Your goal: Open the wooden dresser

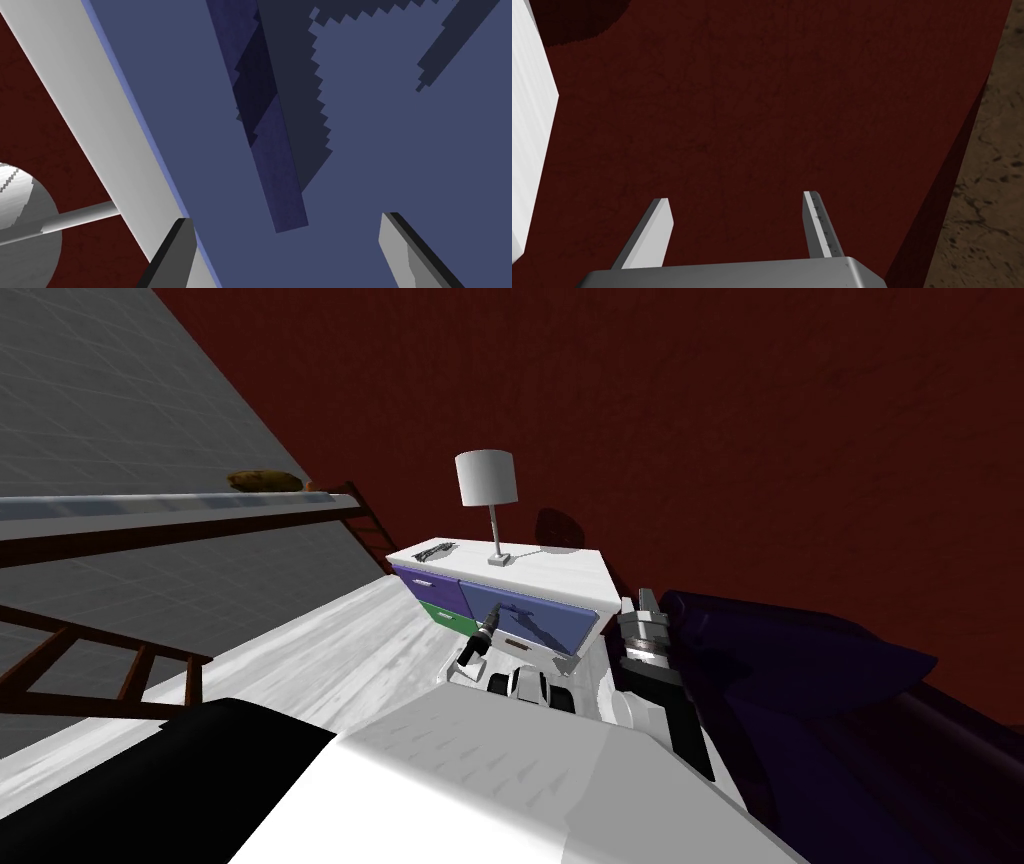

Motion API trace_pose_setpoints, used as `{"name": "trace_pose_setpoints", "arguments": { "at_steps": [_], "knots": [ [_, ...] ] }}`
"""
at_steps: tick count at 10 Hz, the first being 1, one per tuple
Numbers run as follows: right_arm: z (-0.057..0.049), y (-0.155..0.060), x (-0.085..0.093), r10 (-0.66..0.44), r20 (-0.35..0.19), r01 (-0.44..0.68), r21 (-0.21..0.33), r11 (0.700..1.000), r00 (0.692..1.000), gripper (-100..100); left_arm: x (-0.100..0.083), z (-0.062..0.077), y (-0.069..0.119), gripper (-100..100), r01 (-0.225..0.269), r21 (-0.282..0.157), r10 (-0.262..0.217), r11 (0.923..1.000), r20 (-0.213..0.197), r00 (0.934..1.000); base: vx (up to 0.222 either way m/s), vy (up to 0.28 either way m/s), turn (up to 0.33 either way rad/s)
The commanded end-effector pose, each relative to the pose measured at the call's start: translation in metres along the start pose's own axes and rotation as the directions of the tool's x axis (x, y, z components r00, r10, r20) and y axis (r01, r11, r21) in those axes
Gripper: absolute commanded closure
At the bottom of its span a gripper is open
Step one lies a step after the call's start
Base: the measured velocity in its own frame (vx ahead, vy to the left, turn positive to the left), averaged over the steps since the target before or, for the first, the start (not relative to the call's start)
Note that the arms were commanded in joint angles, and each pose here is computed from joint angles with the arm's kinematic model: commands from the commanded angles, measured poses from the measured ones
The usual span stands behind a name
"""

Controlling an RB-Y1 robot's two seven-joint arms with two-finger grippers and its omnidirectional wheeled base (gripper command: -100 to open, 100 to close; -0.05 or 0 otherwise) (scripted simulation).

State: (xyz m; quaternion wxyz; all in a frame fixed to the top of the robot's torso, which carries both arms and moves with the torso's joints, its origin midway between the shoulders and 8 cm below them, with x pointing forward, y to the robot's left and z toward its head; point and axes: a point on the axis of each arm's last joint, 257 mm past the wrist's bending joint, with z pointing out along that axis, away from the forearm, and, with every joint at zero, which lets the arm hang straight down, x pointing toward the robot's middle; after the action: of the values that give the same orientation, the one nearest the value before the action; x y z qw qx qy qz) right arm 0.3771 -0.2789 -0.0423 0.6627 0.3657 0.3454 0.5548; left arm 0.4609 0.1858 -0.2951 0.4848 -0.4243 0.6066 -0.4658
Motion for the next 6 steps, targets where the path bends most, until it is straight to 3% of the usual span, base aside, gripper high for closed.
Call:
{"name": "trace_pose_setpoints", "arguments": {
  "at_steps": [1, 2, 3, 6],
  "knots": [
    [0.000, 0.000, 0.000, 0.000, 0.000, 0.000, 0.000, 1.000, 1.000, 0, 0.000, 0.000, 0.000, -100, 0.000, 0.000, 0.000, 1.0000, 0.000, 1.0000, 0.021, -0.006, 0.002],
    [0.000, 0.000, 0.000, 0.000, 0.000, 0.000, 0.000, 1.000, 1.000, 0, 0.000, 0.000, 0.000, 100, 0.000, 0.001, 0.000, 1.0000, 0.000, 1.0000, 0.010, -0.002, 0.000],
    [0.000, 0.000, 0.000, 0.000, 0.000, 0.000, 0.000, 1.000, 1.000, 0, 0.001, -0.004, -0.002, 100, -0.001, 0.000, 0.001, 1.0000, -0.005, 1.0000, -0.100, 0.014, 0.030],
    [0.000, 0.000, 0.000, 0.000, 0.000, 0.000, -0.001, 1.000, 1.000, 0, 0.004, -0.010, -0.004, 100, -0.003, -0.002, 0.003, 1.0000, -0.012, 0.9999, -0.207, 0.039, 0.027]
  ]
}}
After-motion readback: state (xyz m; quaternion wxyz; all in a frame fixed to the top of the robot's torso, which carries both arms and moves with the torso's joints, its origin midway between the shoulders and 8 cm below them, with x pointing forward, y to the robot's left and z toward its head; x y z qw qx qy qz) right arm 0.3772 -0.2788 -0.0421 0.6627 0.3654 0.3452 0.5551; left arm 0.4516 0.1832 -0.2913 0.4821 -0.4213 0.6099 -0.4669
